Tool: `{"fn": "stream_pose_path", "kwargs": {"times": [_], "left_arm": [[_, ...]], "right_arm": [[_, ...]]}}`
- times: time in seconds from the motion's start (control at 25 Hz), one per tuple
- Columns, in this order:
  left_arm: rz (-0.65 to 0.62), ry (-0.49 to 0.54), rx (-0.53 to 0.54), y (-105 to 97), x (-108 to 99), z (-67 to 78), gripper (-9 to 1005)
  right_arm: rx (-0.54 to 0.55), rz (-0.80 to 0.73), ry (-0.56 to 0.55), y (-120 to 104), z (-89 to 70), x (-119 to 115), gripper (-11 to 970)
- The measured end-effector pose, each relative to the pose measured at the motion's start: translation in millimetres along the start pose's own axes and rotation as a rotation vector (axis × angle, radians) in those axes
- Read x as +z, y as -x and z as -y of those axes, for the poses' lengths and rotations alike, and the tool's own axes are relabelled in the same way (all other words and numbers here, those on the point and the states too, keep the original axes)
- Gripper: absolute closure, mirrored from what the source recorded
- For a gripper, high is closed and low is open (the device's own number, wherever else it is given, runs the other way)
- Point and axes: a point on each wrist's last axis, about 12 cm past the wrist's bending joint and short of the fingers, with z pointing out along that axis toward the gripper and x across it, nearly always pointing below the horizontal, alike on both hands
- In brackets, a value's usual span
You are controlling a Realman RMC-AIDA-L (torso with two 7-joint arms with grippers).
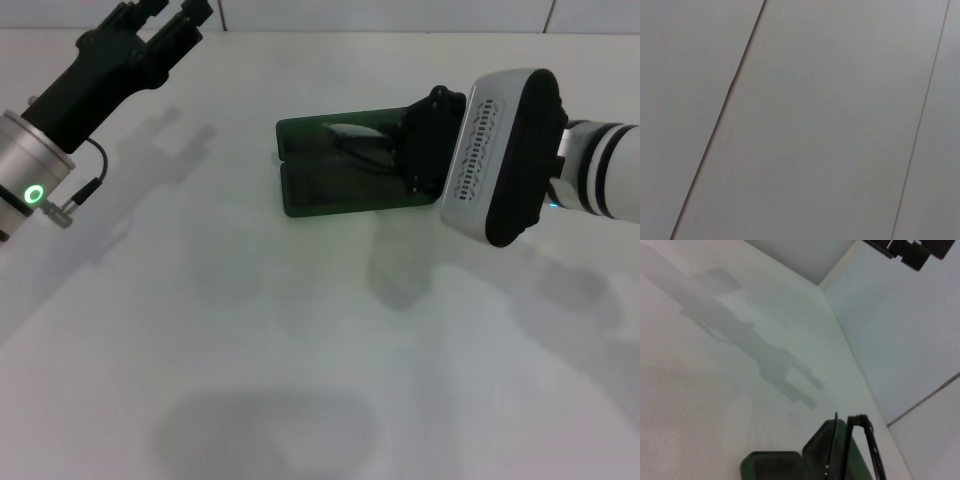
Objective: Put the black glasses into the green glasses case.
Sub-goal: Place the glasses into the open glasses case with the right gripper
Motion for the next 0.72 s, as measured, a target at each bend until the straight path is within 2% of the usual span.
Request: {"fn": "stream_pose_path", "kwargs": {"times": [0.48,0.72], "left_arm": [[-0.008,-0.01,-0.013,0.6,12.8,1.4,272],[-0.008,-0.021,-0.015,0.7,17.9,3.1,272]], "right_arm": [[-0.126,-0.039,-0.062,-9.2,-20.8,18.2,843],[-0.156,-0.042,-0.08,-10.1,-20.9,23.9,842]]}}
